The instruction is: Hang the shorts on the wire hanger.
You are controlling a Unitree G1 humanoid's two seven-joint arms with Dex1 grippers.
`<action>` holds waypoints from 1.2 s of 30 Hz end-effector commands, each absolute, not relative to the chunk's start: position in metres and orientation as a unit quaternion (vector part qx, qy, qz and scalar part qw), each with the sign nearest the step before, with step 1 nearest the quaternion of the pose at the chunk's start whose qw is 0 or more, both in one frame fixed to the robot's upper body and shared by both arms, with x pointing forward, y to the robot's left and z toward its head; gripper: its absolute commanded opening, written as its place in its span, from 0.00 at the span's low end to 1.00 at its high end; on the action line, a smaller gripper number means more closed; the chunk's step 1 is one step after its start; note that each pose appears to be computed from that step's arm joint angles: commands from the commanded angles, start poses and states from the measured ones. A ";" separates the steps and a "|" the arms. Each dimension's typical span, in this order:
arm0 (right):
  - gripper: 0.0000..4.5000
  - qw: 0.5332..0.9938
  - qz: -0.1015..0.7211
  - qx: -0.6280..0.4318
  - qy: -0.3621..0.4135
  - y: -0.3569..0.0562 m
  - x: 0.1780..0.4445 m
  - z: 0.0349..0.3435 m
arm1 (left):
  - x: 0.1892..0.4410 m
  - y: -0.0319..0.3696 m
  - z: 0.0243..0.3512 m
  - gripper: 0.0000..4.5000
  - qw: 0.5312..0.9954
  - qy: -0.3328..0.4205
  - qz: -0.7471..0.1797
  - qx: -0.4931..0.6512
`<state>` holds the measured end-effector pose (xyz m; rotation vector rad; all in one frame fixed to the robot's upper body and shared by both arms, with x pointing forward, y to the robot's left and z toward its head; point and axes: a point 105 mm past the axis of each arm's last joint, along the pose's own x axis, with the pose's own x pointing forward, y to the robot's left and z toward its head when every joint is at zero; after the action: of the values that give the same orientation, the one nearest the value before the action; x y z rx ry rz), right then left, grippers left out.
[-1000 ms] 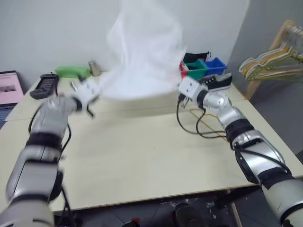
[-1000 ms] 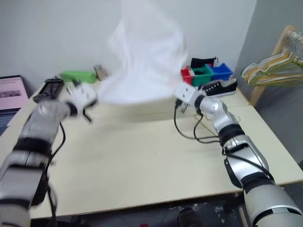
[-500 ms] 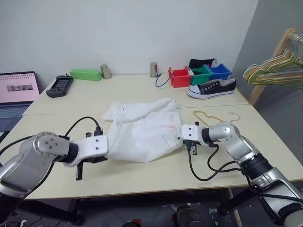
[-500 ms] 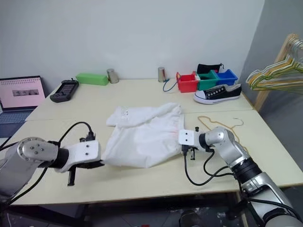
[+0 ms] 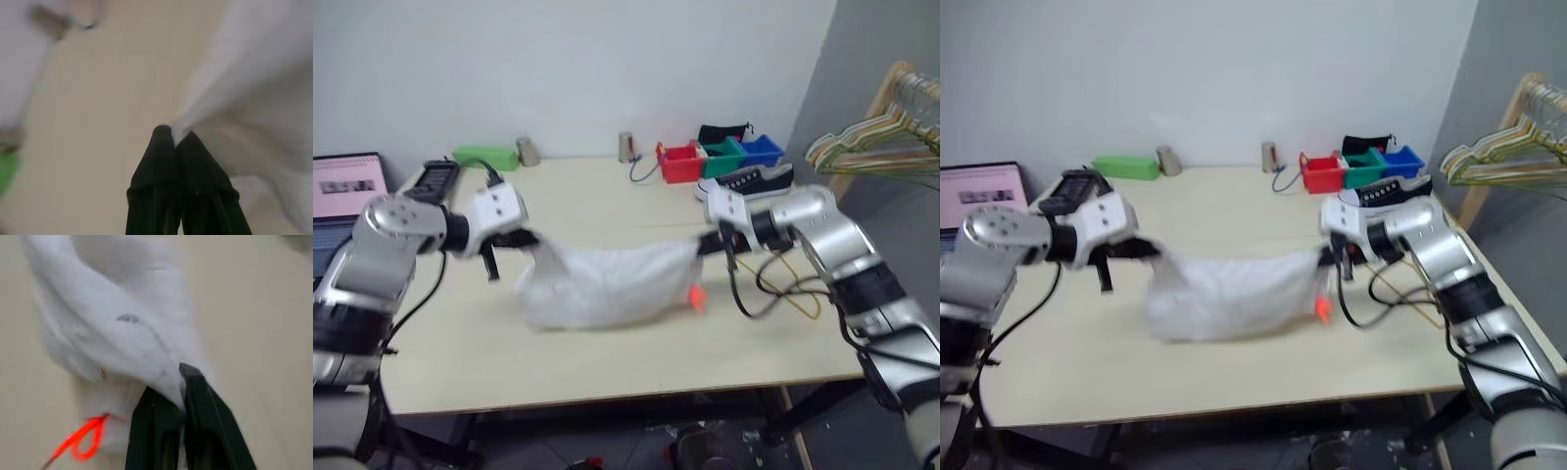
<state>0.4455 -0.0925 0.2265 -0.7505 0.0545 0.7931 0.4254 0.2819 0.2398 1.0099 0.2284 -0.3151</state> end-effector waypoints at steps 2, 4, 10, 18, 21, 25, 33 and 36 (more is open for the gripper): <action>0.00 0.892 0.080 -0.370 -0.247 -0.113 0.465 0.369 | 0.429 0.310 0.387 0.00 0.791 -0.126 0.163 0.577; 0.00 0.874 0.065 -0.376 -0.301 -0.103 0.457 0.385 | 0.423 0.304 0.412 0.00 0.773 -0.177 0.193 0.578; 0.00 0.862 0.195 -0.393 -0.252 -0.072 0.460 0.320 | 0.442 0.296 0.352 0.00 0.816 -0.075 0.051 0.571; 0.00 0.826 0.407 -0.377 -0.101 -0.051 0.437 0.205 | 0.403 0.289 0.230 0.00 0.799 0.142 -0.233 0.535; 0.00 0.801 0.449 -0.389 -0.068 -0.053 0.424 0.185 | 0.372 0.284 0.212 0.00 0.773 0.187 -0.294 0.530; 0.00 0.723 0.548 -0.420 -0.010 -0.060 0.385 0.151 | 0.326 0.280 0.186 0.00 0.705 0.248 -0.376 0.548; 0.00 0.619 0.640 -0.448 0.082 -0.085 0.316 0.111 | 0.272 0.268 0.141 0.00 0.638 0.305 -0.468 0.530; 0.00 0.600 0.659 -0.444 0.100 -0.089 0.297 0.107 | 0.260 0.261 0.129 0.00 0.628 0.310 -0.490 0.520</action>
<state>0.3067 -0.0975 0.0931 -1.0229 0.2819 1.4849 0.2603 0.2661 0.1162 1.1673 0.7544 -1.1298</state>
